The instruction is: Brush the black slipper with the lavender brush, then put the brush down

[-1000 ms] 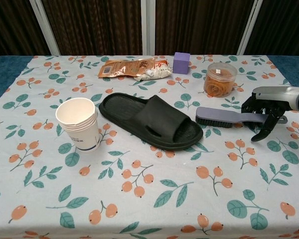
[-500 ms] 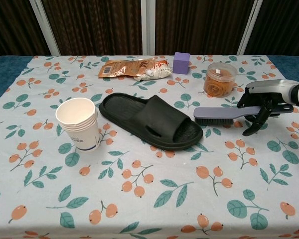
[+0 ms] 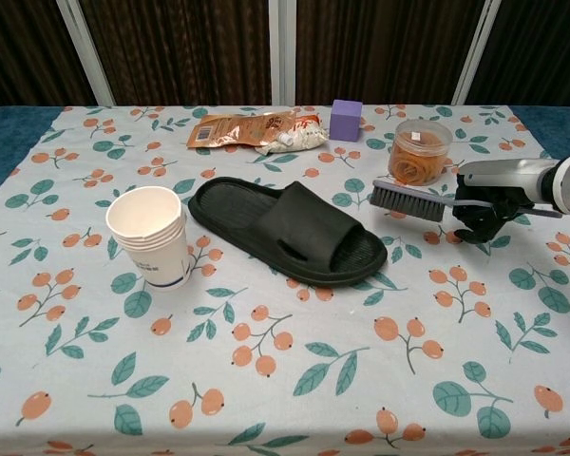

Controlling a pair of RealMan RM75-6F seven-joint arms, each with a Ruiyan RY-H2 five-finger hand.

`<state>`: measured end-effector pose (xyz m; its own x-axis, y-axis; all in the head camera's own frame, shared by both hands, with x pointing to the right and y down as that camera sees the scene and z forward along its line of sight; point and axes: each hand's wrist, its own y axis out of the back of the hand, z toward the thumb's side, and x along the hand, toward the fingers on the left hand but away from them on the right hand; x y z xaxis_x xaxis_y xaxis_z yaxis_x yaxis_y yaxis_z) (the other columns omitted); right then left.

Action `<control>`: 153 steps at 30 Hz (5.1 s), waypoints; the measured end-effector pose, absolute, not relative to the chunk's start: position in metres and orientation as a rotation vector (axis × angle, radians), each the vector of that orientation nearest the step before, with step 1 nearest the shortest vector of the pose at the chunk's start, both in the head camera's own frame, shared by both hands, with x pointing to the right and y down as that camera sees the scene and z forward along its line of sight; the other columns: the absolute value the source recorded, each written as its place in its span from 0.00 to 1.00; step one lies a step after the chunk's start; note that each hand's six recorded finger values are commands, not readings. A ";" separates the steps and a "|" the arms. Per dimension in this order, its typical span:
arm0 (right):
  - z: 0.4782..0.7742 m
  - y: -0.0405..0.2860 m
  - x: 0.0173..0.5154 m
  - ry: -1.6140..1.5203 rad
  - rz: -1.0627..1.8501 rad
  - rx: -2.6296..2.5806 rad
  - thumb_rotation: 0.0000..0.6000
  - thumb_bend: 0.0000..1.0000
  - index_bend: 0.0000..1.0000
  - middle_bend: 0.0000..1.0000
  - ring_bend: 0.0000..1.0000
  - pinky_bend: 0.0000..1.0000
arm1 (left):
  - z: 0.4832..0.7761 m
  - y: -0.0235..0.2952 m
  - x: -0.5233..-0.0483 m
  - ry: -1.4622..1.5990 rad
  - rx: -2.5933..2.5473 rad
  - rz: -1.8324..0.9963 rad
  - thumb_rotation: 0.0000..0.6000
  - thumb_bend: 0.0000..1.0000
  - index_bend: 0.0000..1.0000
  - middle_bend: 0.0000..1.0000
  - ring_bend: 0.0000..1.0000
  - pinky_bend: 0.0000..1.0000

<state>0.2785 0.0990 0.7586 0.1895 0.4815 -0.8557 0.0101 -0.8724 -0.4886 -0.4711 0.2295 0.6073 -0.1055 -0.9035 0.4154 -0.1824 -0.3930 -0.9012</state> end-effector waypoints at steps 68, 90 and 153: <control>0.660 0.066 0.304 -0.569 1.373 -1.986 1.00 0.51 1.00 1.00 1.00 1.00 | 0.768 0.055 -0.156 0.079 -1.948 -1.095 1.00 0.19 0.13 0.12 0.05 0.11; 0.698 0.087 0.257 -0.421 1.327 -2.042 1.00 0.51 1.00 1.00 1.00 1.00 | 0.791 0.060 -0.152 0.103 -2.025 -1.155 1.00 0.18 0.41 0.43 0.25 0.22; 0.736 0.109 0.188 -0.166 1.154 -1.921 1.00 0.51 1.00 1.00 1.00 1.00 | 0.783 0.055 -0.151 0.089 -1.994 -1.161 1.00 0.18 0.41 0.43 0.25 0.22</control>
<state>0.1884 0.1086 0.7357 0.5626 0.5030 -0.6560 -0.2978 -0.6170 -0.7285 -0.1514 0.0547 0.7827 0.5746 -0.4275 0.6979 0.3160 -0.6707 -0.6710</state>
